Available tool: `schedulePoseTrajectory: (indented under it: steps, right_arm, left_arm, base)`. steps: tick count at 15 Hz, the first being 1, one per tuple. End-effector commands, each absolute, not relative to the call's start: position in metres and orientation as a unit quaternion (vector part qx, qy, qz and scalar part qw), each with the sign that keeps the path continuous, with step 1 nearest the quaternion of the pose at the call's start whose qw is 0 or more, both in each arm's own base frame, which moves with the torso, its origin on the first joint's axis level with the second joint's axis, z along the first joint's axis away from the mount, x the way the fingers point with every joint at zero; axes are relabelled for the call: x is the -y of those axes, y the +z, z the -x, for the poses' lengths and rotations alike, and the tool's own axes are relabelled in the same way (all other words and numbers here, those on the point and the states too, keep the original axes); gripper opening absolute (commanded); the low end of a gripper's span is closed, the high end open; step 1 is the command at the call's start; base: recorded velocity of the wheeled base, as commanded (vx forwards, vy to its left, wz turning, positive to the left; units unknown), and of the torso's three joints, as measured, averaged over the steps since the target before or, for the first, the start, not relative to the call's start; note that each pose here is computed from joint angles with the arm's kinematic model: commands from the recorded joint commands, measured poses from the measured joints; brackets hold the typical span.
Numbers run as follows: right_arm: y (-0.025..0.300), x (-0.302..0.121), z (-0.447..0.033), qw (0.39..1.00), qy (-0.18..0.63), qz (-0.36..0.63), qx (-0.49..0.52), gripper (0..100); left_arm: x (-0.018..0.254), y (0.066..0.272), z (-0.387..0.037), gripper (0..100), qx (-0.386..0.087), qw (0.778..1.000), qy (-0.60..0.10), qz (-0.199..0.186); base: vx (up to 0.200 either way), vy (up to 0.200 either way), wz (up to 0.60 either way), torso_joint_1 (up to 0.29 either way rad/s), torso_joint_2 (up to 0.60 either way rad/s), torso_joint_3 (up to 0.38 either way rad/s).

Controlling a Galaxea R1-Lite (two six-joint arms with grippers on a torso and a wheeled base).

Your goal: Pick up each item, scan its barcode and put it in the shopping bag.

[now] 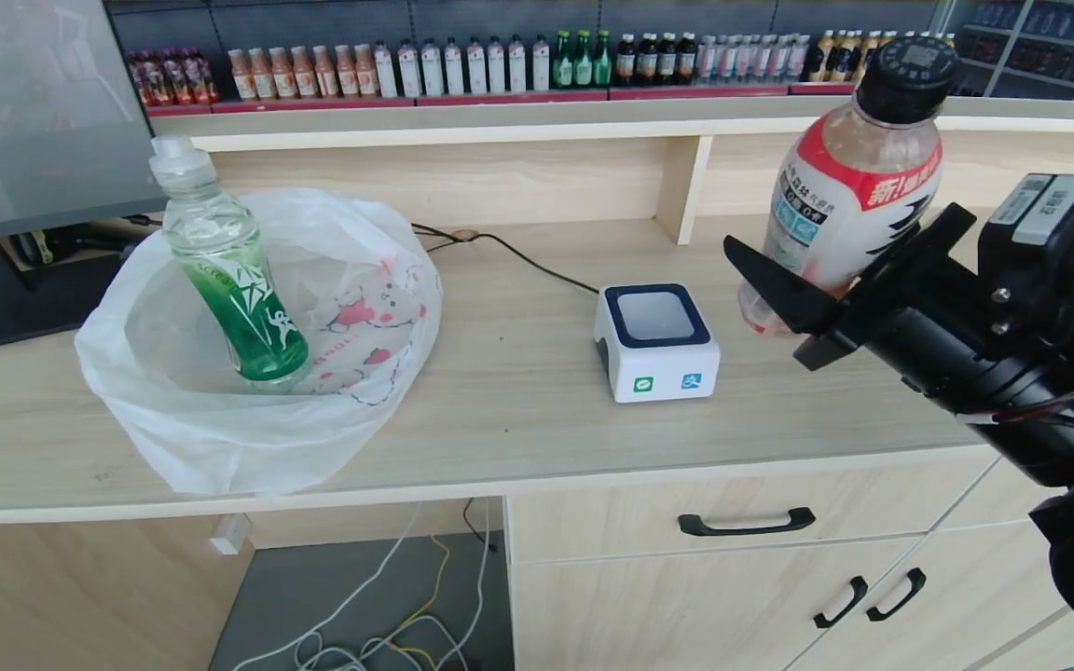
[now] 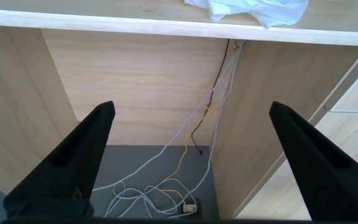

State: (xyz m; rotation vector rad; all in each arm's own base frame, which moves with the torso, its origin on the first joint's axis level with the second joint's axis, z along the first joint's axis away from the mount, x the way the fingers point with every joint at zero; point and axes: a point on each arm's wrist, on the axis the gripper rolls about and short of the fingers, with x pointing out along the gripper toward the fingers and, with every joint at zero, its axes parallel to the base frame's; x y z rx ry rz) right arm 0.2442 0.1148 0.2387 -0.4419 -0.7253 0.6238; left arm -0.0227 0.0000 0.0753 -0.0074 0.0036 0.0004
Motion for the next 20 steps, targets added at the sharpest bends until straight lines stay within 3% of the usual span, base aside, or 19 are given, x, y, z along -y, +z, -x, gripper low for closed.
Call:
schedulePoseTrajectory:
  steps: [1,9,16,20]
  right_arm:
    - [0.242,-0.120,-0.246,0.846,0.288,0.253,0.371,0]
    - [0.244,-0.127,-0.238,0.768,0.221,0.414,0.436,0]
    - [0.223,-0.169,-0.268,0.681,0.289,0.458,0.493,0]
    - [0.221,-0.156,-0.277,0.677,0.325,0.442,0.490,0]
  left_arm:
    - [0.000,0.075,0.023,100,-0.002,1.000,0.001,0.004]
    - [0.000,0.075,0.023,100,-0.002,1.000,0.000,0.003]
    - [0.000,0.075,0.023,100,-0.002,1.000,0.001,0.005]
    - [0.000,0.075,0.023,100,-0.002,1.000,0.001,0.005]
  base:
    - [0.000,0.000,0.00,0.000,0.00,0.000]
    - [0.000,0.000,0.00,0.000,0.00,0.000]
    - [0.000,0.000,0.00,0.000,0.00,0.000]
    - [0.000,0.000,0.00,0.000,0.00,0.000]
